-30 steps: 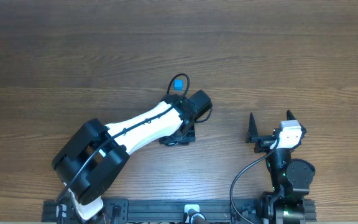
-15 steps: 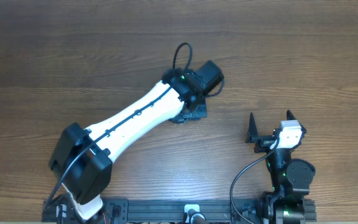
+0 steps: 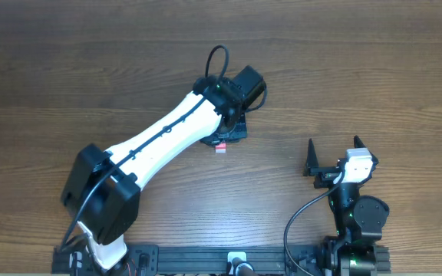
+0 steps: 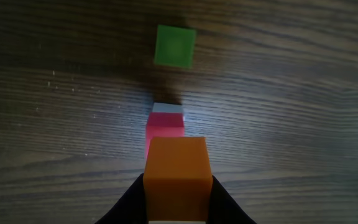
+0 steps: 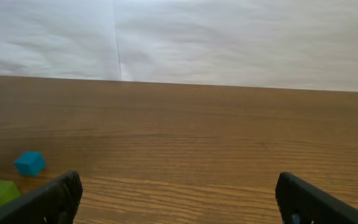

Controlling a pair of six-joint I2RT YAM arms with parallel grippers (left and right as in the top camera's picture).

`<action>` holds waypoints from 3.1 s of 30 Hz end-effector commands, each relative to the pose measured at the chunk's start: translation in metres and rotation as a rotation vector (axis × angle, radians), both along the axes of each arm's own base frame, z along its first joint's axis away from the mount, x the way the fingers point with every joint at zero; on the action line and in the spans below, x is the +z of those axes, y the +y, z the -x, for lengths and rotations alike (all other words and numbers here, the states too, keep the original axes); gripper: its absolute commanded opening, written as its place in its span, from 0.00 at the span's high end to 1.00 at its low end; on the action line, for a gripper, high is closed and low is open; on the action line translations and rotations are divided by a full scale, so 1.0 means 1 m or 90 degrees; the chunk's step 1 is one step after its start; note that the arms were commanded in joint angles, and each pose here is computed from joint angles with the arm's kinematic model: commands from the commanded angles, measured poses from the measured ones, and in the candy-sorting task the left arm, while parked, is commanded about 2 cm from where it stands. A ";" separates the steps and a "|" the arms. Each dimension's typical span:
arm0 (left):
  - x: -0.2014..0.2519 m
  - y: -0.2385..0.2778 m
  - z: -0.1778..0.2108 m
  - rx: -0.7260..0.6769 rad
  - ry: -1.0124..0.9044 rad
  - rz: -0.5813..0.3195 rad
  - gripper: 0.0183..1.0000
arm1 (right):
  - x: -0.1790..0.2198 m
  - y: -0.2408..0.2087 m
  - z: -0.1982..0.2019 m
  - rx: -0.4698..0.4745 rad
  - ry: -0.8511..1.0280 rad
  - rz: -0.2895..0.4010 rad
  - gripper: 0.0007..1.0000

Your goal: Stack Cubes

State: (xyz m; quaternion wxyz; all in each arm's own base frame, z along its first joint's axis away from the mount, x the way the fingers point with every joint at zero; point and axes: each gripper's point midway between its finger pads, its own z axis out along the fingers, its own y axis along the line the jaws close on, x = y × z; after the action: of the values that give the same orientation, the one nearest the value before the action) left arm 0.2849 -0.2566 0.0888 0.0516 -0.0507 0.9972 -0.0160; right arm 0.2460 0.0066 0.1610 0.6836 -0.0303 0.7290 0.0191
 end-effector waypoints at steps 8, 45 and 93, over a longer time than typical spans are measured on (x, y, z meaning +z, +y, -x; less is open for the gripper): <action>-0.014 0.003 0.005 -0.012 0.033 -0.023 0.93 | -0.002 0.000 0.000 -0.001 -0.001 -0.004 0.01; -0.028 0.008 0.009 -0.015 0.059 -0.027 0.93 | -0.002 0.000 0.000 -0.001 -0.001 -0.004 0.01; -0.036 0.012 0.007 -0.008 0.063 -0.021 0.90 | -0.002 0.000 0.000 -0.001 -0.001 -0.004 0.01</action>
State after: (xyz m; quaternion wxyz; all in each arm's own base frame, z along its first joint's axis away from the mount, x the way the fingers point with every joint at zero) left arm 0.2780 -0.2473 0.0594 0.0098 -0.0487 0.9988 -0.0018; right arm 0.2460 0.0066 0.1610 0.6836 -0.0301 0.7290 0.0189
